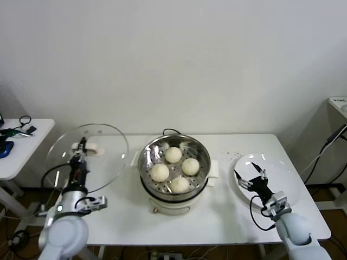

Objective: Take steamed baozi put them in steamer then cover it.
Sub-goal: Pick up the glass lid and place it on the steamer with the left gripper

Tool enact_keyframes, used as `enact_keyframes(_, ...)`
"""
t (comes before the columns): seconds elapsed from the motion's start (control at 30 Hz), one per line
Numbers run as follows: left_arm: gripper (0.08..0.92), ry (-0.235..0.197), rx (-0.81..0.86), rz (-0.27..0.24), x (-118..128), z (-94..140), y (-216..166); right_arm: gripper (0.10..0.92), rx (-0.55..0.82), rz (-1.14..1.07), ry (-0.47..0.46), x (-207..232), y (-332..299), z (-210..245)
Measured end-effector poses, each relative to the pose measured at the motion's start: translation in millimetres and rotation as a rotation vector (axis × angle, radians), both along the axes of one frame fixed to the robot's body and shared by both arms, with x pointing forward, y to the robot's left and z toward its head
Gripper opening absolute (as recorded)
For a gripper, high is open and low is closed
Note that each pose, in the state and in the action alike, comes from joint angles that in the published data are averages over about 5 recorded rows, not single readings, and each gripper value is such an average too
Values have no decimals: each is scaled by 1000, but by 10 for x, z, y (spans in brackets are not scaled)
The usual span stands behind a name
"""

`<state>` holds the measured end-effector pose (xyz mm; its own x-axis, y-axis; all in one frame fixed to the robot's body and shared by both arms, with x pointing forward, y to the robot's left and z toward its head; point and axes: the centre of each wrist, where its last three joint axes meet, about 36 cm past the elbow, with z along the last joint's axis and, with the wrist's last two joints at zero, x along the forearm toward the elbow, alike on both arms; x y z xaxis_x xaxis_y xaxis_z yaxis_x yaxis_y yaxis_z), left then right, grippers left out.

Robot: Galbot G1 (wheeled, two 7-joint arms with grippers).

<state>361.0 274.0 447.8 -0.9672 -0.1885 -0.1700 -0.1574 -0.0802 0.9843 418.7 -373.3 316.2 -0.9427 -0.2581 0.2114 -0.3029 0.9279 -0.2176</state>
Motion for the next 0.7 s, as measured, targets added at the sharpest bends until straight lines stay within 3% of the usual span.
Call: enact_keyframes(0.7, 153, 71, -126, -79, 323, -15, -1521, 823, -4, -5, -3, 10, -126, -96)
